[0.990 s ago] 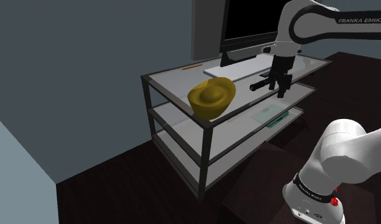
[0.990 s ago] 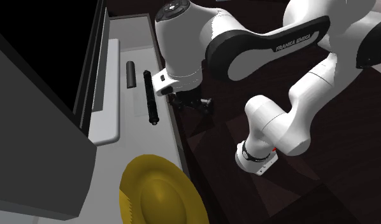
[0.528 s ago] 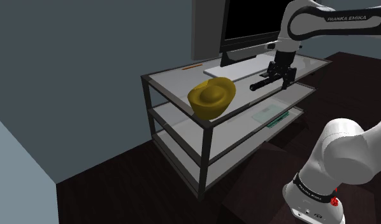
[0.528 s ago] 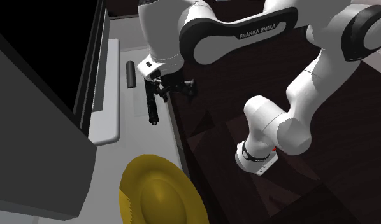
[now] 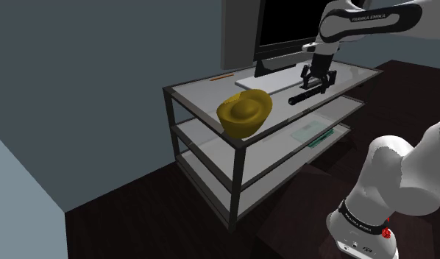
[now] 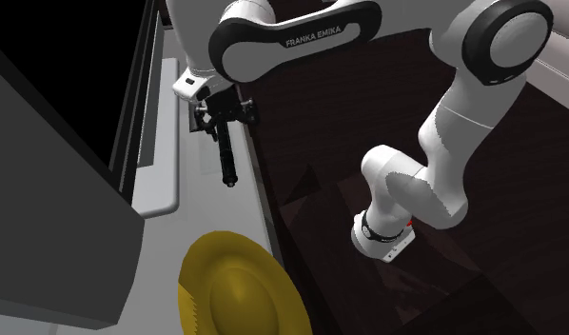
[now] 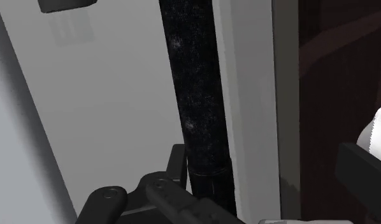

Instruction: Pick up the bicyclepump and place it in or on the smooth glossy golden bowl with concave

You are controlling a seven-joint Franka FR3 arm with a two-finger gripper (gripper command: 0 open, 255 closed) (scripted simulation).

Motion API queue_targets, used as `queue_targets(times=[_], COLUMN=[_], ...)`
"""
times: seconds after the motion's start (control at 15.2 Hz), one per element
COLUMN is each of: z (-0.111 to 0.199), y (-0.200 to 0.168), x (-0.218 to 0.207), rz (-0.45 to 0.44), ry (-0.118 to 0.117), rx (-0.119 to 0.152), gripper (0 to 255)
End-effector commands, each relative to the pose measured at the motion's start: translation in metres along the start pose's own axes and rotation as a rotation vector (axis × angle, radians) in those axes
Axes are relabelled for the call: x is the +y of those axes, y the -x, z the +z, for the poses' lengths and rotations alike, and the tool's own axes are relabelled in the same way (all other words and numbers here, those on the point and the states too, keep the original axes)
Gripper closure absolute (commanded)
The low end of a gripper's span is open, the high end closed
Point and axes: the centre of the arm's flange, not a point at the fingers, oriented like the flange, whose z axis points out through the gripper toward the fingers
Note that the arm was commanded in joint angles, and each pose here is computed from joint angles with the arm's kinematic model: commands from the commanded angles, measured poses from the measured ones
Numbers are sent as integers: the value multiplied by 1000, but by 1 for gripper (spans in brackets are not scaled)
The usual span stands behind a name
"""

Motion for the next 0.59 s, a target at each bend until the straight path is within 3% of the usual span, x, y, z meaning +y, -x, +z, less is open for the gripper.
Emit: queue_targets(times=[0.0,0.07,0.53], z=[-4,-4,33], y=[15,20,20], x=[22,31,31], rz=[-87,-120,-120], ry=[10,14,14], rx=[-1,0,0], gripper=[0,0,0])
